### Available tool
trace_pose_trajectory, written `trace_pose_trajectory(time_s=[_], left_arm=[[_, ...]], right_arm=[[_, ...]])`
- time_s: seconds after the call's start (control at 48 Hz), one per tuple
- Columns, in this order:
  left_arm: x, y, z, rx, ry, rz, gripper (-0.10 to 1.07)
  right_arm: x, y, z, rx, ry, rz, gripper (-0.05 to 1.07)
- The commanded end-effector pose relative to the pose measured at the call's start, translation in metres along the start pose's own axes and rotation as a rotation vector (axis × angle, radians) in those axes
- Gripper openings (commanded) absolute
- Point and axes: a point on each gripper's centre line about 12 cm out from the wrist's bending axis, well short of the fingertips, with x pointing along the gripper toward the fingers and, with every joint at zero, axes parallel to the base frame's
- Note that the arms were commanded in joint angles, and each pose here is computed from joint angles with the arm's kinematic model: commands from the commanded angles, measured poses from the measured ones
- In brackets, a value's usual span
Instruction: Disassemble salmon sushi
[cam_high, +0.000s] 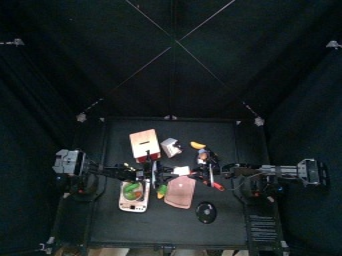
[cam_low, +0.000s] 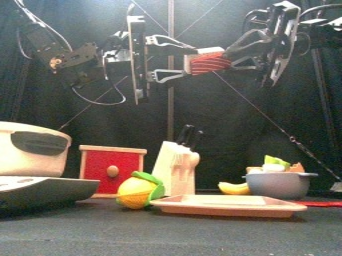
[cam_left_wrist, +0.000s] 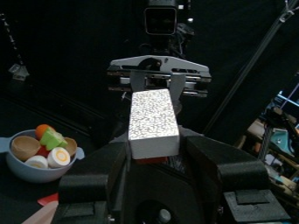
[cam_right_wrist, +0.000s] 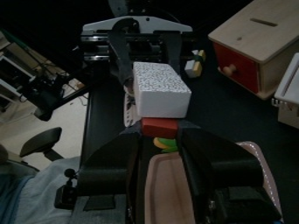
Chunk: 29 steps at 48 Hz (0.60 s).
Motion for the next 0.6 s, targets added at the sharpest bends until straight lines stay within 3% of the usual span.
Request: trace_pose_trajectory(time_s=[0.0, 0.583], left_arm=[[-0.007, 0.002, 0.012, 0.003, -0.026, 0.007, 0.65], [-0.02, 0.005, 0.018, 0.006, -0.025, 0.021, 0.65]], right_arm=[[-0.007, 0.004, 0.008, -0.005, -0.034, 0.012, 0.43], [-0.007, 0.003, -0.003, 0.002, -0.006, 0.011, 0.43]])
